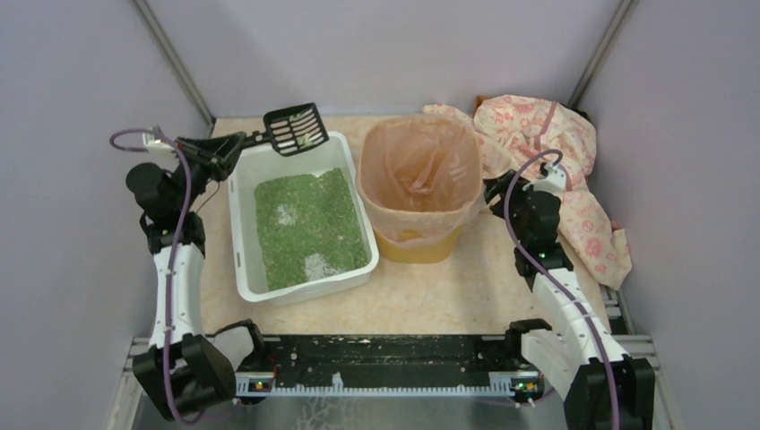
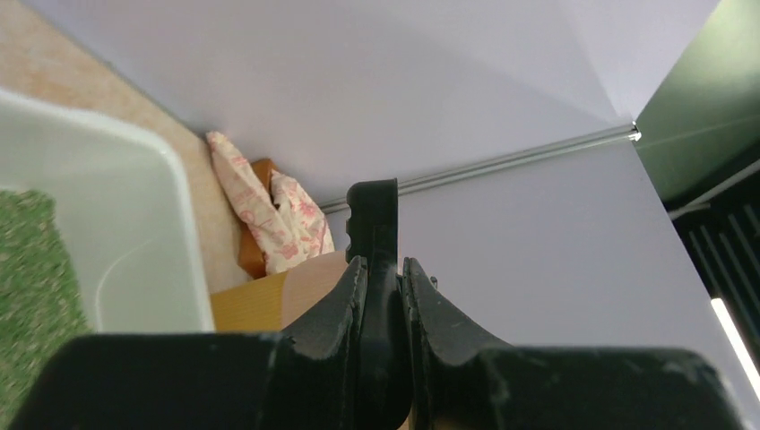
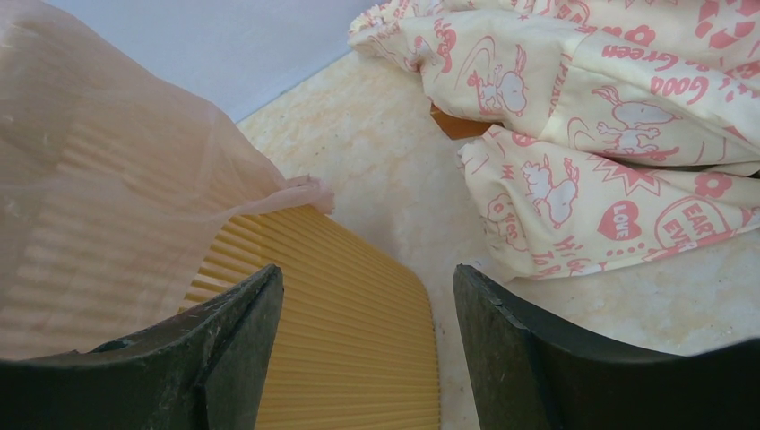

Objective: Clean the litter box

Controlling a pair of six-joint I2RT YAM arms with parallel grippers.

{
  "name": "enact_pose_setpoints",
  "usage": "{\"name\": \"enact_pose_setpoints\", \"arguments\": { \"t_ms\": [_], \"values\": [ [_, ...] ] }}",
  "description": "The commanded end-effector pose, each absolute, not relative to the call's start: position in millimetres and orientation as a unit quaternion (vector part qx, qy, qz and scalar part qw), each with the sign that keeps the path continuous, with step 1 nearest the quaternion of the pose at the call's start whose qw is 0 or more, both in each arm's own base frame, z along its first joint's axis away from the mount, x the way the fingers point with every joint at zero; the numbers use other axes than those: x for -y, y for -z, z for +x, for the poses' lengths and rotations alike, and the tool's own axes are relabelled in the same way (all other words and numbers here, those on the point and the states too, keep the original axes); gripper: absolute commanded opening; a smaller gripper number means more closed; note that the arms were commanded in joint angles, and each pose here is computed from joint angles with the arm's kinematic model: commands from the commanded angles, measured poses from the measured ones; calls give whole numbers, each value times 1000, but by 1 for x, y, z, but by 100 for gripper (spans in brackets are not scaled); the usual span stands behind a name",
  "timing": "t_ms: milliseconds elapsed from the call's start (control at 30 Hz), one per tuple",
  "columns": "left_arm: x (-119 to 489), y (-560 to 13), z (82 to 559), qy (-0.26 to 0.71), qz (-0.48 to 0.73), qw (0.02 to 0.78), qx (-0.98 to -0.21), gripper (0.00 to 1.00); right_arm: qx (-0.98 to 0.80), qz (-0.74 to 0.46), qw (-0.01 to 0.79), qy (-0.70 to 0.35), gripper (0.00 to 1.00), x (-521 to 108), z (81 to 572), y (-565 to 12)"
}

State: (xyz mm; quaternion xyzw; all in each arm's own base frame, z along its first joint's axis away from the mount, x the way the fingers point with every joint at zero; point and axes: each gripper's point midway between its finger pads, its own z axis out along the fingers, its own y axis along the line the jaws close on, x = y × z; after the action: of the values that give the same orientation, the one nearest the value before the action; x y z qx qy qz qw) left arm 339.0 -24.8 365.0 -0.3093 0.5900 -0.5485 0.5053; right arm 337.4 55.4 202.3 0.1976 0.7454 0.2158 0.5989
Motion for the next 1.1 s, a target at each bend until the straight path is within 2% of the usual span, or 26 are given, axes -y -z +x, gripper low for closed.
{"name": "enact_pose_setpoints", "arguments": {
  "t_ms": [0, 100, 267, 533, 767, 967, 1067],
  "values": [
    [52, -419, 360, 555, -242, 543, -581, 0, -708, 192, 638, -235, 70, -55, 340, -253],
    [80, -429, 376, 544, -206, 541, -607, 0, -712, 180, 632, -248, 70, -61, 335, -256],
    [132, -442, 379, 573, -134, 534, -607, 0, -712, 178, 628, -261, 70, -65, 331, -256],
    [233, -449, 351, 558, 105, 575, -590, 0, -713, 180, 628, -254, 70, -63, 331, -258],
    [272, -447, 330, 473, 247, 620, -575, 0, -713, 182, 627, -256, 70, -63, 329, -259],
    [300, -440, 290, 366, 387, 690, -490, 0, -714, 184, 627, -251, 70, -62, 329, -257],
    [308, -430, 282, 330, 426, 700, -470, 0, -714, 183, 627, -252, 70, -62, 330, -256]
  ]
}}
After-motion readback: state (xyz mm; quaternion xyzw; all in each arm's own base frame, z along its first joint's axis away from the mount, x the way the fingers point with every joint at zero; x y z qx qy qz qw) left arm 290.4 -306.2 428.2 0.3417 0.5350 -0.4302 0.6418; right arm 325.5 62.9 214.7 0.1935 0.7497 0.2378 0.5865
